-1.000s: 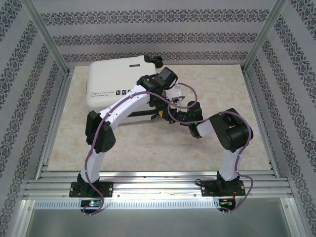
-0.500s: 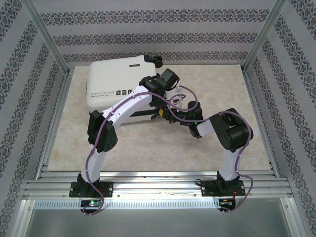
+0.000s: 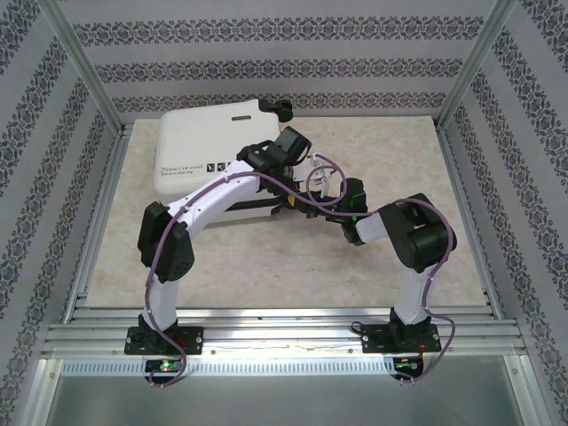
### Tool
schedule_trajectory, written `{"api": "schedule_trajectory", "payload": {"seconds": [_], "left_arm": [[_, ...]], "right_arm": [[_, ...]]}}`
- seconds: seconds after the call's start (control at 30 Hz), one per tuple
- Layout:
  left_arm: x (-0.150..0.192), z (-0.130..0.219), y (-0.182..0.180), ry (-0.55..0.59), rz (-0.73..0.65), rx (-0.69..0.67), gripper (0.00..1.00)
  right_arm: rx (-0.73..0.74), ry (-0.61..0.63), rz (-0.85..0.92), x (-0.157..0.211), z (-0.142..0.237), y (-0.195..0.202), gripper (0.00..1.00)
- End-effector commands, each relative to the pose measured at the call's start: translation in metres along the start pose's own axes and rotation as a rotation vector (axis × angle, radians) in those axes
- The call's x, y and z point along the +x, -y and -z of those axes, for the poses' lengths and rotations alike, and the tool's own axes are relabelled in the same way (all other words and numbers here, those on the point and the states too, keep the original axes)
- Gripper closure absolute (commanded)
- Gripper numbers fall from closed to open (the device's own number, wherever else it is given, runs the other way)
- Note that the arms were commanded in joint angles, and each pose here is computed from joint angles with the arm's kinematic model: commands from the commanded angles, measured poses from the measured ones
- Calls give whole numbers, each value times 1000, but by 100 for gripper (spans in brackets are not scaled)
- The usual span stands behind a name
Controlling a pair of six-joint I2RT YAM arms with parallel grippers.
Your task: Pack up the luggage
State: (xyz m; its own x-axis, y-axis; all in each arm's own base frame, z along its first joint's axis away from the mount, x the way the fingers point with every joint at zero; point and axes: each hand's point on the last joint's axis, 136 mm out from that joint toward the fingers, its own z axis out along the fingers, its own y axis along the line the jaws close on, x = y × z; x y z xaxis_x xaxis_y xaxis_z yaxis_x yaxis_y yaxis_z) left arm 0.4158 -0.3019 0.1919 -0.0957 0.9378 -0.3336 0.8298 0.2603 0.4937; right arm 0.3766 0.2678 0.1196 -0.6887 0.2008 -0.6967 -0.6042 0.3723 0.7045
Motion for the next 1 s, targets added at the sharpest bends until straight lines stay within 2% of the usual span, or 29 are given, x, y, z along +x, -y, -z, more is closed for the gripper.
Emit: {"api": "schedule_trajectory", "payload": {"seconds": [0.0,0.4,0.6,0.8,0.97], "left_arm": [[-5,29,9,99,115,61,94],[-9,59,40,257,217,118,97],[-12,63,60,285,229,150,97],[-12,67,88,290,234,183,97],[-2,73,107,289,274,186,98]], "right_arm": [[3,144,127,-51,5,-3,100],[16,166,105,-67,-8,8,100],[14,189,86,-81,-20,18,100],[137,235,36,-108,-27,58,100],[243,310,-52,-140,-18,100,100]]}}
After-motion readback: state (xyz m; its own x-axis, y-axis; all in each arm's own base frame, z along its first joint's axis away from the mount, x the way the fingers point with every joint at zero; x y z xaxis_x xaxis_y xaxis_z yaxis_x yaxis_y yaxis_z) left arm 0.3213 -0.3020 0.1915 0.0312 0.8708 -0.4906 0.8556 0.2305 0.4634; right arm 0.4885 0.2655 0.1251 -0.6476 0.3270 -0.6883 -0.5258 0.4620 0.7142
